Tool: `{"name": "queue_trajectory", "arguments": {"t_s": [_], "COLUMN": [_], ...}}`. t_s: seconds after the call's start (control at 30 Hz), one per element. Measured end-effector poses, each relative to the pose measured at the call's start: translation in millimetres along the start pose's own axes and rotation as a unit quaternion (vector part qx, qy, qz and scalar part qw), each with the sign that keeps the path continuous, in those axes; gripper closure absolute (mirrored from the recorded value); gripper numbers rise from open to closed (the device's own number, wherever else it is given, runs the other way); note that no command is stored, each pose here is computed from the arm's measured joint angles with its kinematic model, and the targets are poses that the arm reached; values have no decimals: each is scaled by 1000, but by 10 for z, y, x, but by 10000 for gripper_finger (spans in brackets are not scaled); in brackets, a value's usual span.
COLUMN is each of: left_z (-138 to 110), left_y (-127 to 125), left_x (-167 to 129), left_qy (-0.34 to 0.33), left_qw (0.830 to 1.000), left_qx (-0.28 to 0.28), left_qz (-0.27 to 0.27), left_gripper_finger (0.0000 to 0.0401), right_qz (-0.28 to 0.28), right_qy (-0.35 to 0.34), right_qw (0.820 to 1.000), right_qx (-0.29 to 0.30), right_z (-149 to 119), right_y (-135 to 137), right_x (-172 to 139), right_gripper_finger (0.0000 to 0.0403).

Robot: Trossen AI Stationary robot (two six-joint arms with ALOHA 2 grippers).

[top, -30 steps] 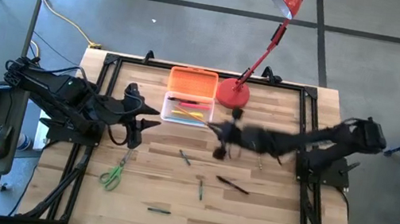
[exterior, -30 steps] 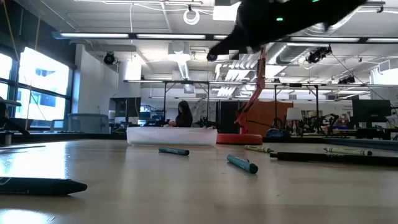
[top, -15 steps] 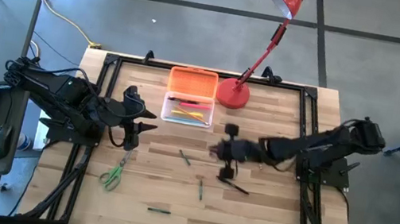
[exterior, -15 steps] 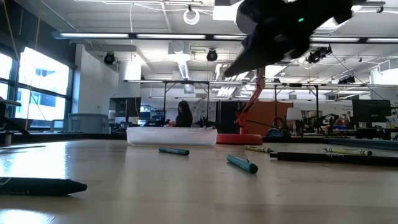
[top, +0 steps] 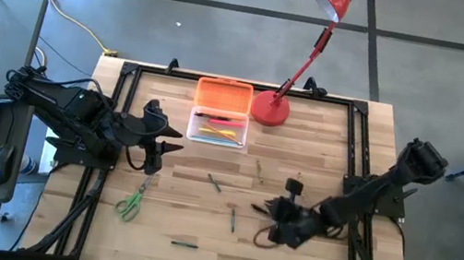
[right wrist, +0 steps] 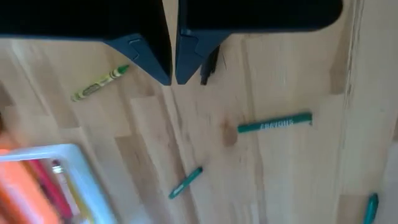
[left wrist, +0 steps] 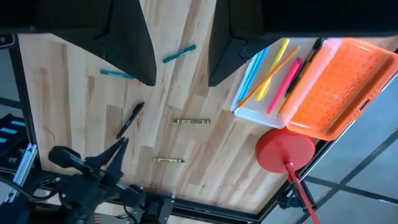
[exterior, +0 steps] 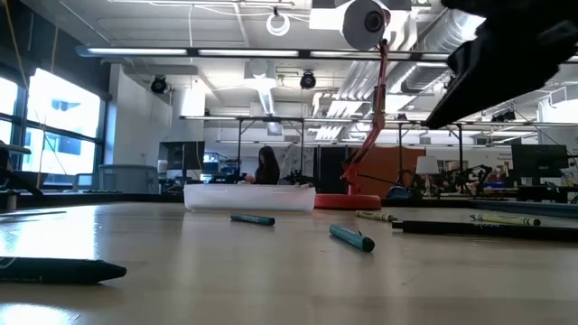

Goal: Pick & place school supplies into a supply box
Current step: Put the black pen into the orange supply box

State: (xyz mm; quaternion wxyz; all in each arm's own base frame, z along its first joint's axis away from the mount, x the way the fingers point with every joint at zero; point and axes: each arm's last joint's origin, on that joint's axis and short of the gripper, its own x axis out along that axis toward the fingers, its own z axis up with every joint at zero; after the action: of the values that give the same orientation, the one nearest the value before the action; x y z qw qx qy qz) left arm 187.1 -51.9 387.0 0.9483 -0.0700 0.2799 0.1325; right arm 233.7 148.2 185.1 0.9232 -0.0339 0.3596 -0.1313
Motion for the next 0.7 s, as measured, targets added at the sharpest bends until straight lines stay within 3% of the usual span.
{"name": "queue_trajectory", "arguments": {"t_s": [0.23, 0.47, 0.7], "left_z": [20, 18, 17], "left_y": [-8, -4, -4], "left_x": [0, 1, 1], "left_qy": [-10, -11, -11], "left_qw": [1000, 1000, 1000], "left_qx": [-5, -4, -6], "left_qz": [-3, 3, 3], "left_gripper_finger": [224, 224, 224], "right_qz": [-10, -3, 43], "right_qy": [4, -1, 70], "right_qw": [1000, 997, 996], "right_qx": [-23, -83, 26], "right_z": [-228, -164, -159], "right_y": [223, 210, 131], "right_x": [-12, 82, 173], "right_gripper_finger": [367, 337, 344]}}
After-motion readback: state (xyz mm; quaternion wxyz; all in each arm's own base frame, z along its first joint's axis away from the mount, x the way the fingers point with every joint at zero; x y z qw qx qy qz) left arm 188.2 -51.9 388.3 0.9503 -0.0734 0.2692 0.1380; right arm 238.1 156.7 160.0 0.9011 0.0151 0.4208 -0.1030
